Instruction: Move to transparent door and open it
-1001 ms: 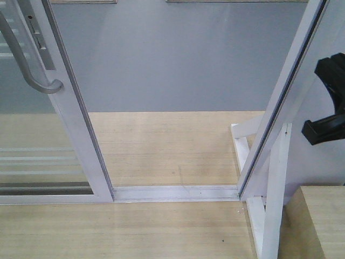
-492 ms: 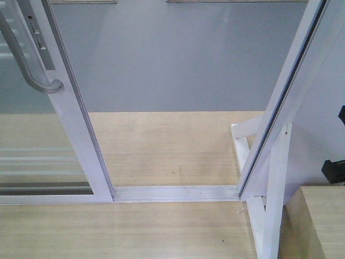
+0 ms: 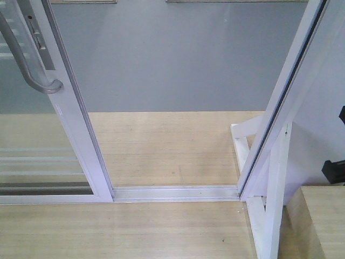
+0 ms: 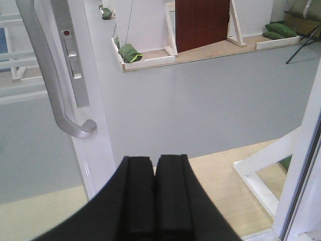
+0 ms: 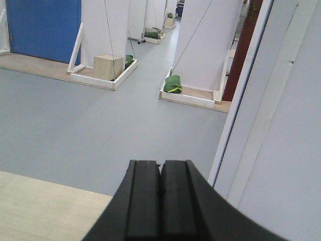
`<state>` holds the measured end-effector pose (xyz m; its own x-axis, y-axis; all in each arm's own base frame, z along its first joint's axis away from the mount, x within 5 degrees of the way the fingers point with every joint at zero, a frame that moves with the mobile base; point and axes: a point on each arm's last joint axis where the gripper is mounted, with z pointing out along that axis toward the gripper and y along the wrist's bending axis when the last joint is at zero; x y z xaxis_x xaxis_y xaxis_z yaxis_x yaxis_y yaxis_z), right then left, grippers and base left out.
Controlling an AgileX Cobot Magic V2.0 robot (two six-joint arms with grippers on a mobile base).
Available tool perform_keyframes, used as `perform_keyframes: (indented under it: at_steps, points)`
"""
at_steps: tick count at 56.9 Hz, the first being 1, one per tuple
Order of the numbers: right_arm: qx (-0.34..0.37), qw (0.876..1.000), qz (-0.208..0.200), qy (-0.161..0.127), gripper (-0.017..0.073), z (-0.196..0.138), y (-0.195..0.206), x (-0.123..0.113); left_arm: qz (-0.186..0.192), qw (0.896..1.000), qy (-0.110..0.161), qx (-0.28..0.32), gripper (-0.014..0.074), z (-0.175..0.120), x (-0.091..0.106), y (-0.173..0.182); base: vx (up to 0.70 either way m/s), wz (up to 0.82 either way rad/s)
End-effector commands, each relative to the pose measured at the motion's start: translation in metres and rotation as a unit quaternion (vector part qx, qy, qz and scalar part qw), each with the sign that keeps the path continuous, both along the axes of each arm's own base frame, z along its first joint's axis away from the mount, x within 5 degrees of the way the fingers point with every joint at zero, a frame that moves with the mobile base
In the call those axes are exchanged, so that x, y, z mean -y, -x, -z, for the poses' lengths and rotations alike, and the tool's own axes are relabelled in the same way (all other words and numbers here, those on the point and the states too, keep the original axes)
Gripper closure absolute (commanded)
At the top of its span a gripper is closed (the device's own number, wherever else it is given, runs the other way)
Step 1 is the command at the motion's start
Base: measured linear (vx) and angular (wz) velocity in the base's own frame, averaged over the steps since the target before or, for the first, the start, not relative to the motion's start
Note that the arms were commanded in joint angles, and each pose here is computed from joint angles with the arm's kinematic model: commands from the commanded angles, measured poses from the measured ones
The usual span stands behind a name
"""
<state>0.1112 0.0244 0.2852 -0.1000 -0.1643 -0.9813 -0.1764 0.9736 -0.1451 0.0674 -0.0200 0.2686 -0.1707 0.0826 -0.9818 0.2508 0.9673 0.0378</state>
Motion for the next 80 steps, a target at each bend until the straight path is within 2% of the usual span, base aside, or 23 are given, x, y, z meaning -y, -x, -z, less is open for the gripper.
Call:
perform_keyframes:
  at_steps: [1, 43, 65, 80]
  points:
    - [0.014, 1.000, -0.005, -0.004, 0.0564, -0.0098, -0.0004, -0.0010, -0.017, 0.999, 0.022, 0.044, 0.0596, -0.0148, -0.0023, -0.0019, 0.00, 0.00]
    - [0.014, 1.000, -0.005, -0.004, 0.0564, -0.0098, -0.0004, -0.0010, -0.012, 0.999, 0.021, 0.036, 0.0596, -0.0134, -0.0015, -0.0016, 0.00, 0.00]
    - [0.014, 1.000, -0.005, -0.004, 0.0564, -0.0098, -0.0004, -0.0010, -0.050, 0.995, 0.037, 0.074, 0.0596, -0.0206, -0.0080, -0.0035, 0.00, 0.00]
    - [0.014, 1.000, -0.005, -0.004, 0.0564, -0.0098, -0.0004, -0.0010, -0.055, 0.994, 0.040, 0.084, 0.0596, -0.0225, -0.0089, -0.0037, 0.00, 0.00]
